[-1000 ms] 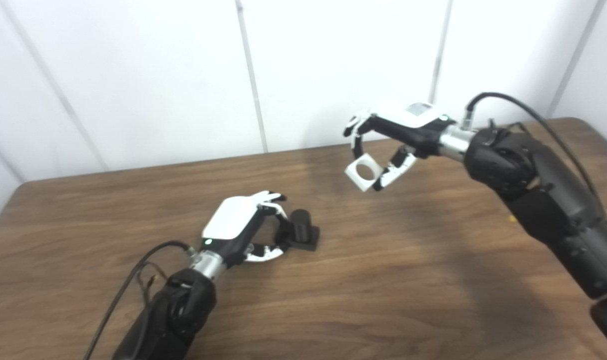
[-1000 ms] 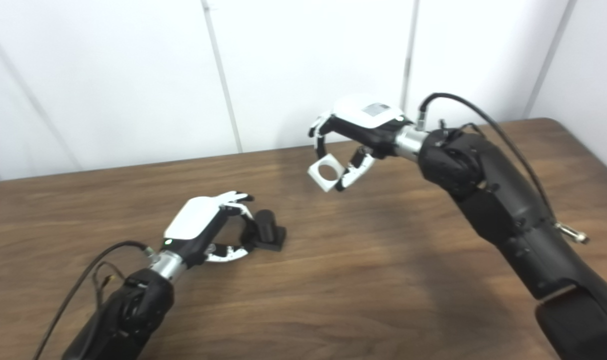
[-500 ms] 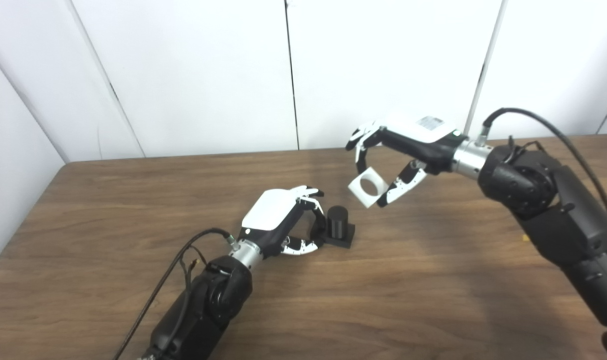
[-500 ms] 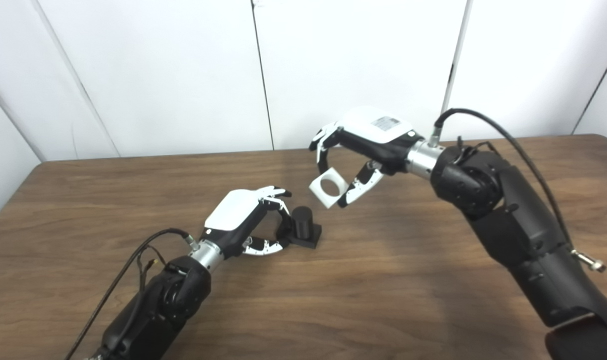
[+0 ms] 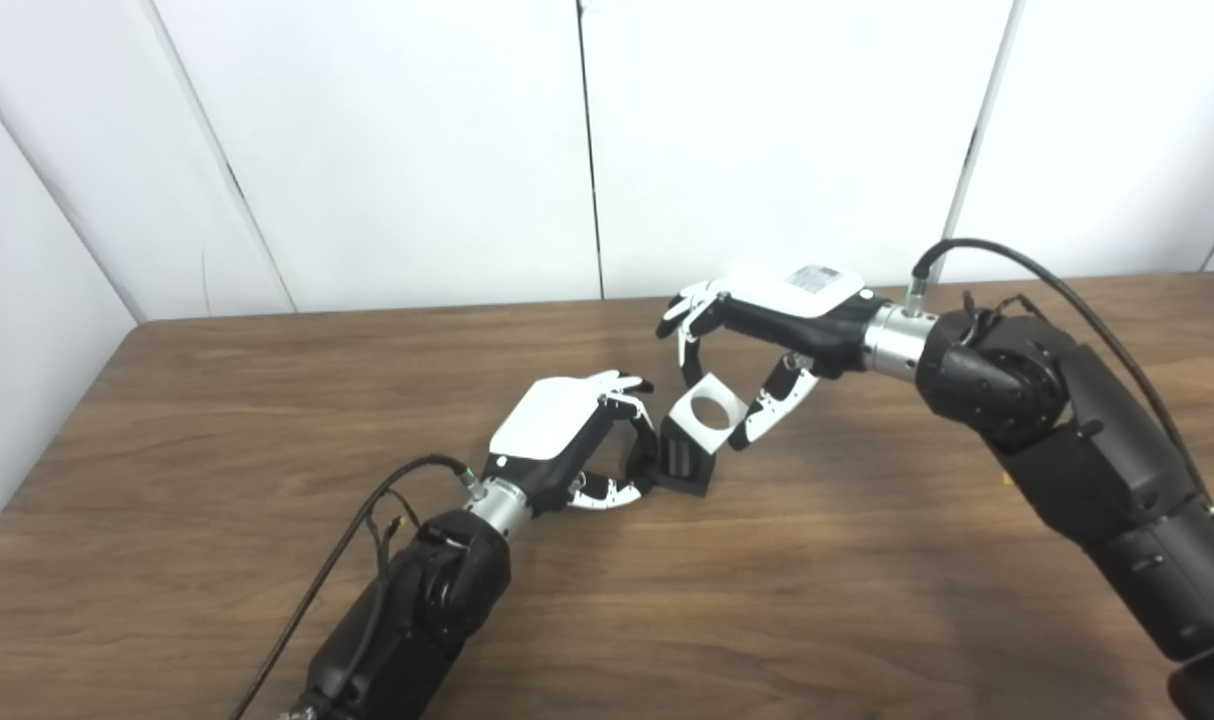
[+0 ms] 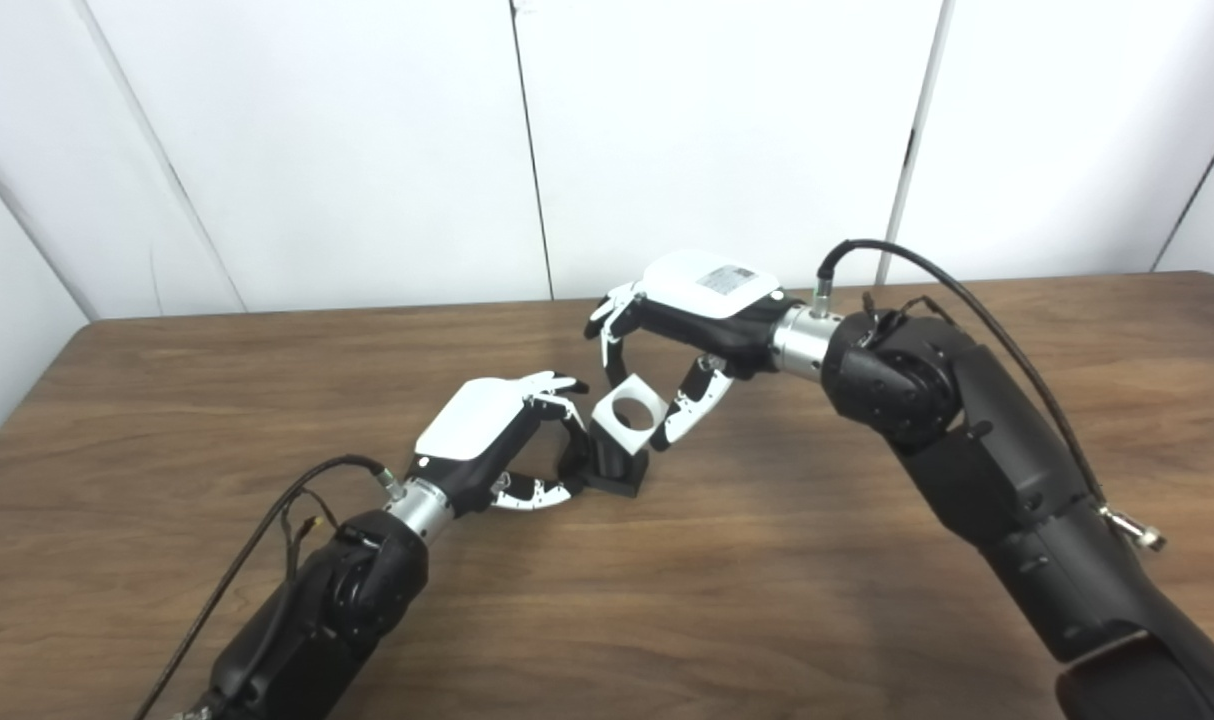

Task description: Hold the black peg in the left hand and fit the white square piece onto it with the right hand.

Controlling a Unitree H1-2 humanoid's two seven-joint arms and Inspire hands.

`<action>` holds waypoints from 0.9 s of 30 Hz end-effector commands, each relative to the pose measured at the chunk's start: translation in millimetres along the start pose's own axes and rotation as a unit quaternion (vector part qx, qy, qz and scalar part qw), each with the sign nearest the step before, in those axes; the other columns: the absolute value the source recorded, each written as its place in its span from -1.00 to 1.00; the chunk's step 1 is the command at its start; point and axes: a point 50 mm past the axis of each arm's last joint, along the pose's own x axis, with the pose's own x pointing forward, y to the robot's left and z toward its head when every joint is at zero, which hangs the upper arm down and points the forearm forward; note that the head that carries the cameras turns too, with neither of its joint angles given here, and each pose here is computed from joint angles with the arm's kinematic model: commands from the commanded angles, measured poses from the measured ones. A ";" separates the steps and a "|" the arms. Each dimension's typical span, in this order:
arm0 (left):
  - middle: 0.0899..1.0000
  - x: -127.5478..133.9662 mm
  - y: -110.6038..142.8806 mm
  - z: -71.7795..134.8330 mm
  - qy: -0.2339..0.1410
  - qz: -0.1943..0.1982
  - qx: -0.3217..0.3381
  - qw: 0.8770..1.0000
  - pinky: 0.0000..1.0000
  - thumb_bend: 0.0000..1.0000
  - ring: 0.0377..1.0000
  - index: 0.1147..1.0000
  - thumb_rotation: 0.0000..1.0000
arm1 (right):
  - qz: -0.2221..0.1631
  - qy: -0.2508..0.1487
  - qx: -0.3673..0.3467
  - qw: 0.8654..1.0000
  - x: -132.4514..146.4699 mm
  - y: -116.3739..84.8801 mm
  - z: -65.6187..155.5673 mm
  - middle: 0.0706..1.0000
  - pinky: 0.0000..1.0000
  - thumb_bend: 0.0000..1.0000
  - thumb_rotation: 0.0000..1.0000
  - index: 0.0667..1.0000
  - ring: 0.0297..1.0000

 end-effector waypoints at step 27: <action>0.72 -2.0 -4.0 1.2 0.010 -0.023 0.015 1.000 0.76 0.05 0.81 -0.15 -0.87 | -0.028 0.001 -0.029 0.999 24.9 -35.2 -10.1 0.56 0.58 0.04 -0.72 -0.11 0.72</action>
